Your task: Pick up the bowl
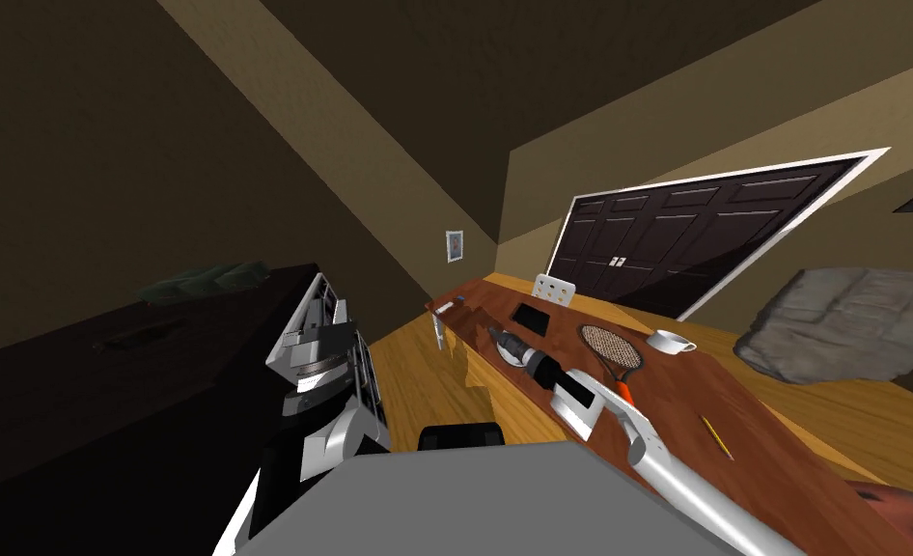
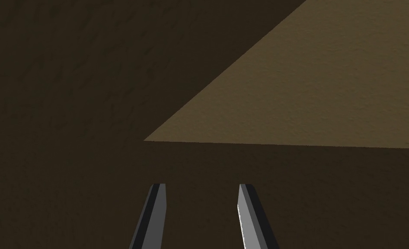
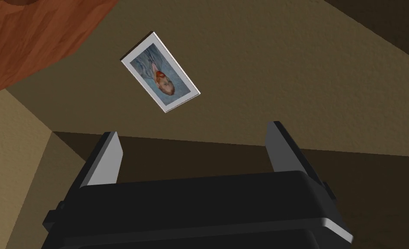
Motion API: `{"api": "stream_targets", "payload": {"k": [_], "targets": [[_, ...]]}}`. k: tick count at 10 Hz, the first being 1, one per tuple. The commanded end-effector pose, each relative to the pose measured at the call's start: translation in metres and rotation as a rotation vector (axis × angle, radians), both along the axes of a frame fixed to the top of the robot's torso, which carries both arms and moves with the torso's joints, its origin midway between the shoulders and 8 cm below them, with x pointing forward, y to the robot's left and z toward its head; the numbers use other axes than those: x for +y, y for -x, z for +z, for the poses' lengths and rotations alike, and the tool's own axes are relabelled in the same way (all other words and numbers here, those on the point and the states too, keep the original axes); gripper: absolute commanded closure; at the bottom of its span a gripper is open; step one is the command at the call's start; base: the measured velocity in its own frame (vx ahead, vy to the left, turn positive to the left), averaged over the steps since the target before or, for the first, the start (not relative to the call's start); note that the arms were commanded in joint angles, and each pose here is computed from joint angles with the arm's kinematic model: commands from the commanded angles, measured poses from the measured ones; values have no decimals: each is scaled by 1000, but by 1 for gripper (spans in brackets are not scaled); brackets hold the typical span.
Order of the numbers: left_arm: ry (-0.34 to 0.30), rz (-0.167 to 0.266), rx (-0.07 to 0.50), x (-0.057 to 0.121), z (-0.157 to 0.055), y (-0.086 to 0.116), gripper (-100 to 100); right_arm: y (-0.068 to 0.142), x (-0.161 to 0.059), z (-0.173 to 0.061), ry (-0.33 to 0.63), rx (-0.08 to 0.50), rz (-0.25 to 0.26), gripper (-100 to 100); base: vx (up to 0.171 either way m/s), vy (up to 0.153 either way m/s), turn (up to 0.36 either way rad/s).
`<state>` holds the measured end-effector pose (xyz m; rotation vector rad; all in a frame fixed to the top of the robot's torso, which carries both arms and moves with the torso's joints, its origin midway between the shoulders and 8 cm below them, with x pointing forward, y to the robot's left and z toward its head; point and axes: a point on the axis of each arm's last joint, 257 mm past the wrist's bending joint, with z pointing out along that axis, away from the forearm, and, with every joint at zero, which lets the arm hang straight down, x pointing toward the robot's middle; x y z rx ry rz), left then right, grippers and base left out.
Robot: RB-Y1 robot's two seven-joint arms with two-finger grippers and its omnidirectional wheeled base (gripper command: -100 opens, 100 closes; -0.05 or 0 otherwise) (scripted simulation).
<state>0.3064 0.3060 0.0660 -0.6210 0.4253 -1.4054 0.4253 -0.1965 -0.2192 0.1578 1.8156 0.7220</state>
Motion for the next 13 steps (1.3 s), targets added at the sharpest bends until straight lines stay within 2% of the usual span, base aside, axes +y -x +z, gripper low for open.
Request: {"api": "stream_targets", "payload": {"k": [1,2,3,5,6,7,8,9,10,12,13], "targets": [[0,0,0,0,0,0,0,3,-2,-9,44,26,4,-100,17,20,75],[0,0,0,0,0,0,0,6,-5,-24,115,54,24,-100,22,27,126],[0,0,0,0,0,0,0,7,-7,-27,122,65,18,-100,18,19,82],[0,0,0,0,0,0,0,16,-16,-57,259,131,53,-100,25,28,190],[0,0,0,0,0,0,0,16,-21,-61,279,143,49,-100,26,23,75],[0,0,0,0,0,0,0,22,-31,-77,358,181,65,-100,27,28,121],[0,0,0,0,0,0,0,22,-31,-77,358,181,65,-100,21,15,61],[0,0,0,0,0,0,0,29,-41,-90,433,214,83,-100,21,20,110],[0,0,0,0,0,0,0,29,-42,-92,436,219,81,-100,20,13,69],[0,0,0,0,0,0,0,43,-66,-115,578,282,116,-100,34,24,143],[0,0,0,0,0,0,0,44,-69,-117,588,293,111,-100,33,19,76]]}}
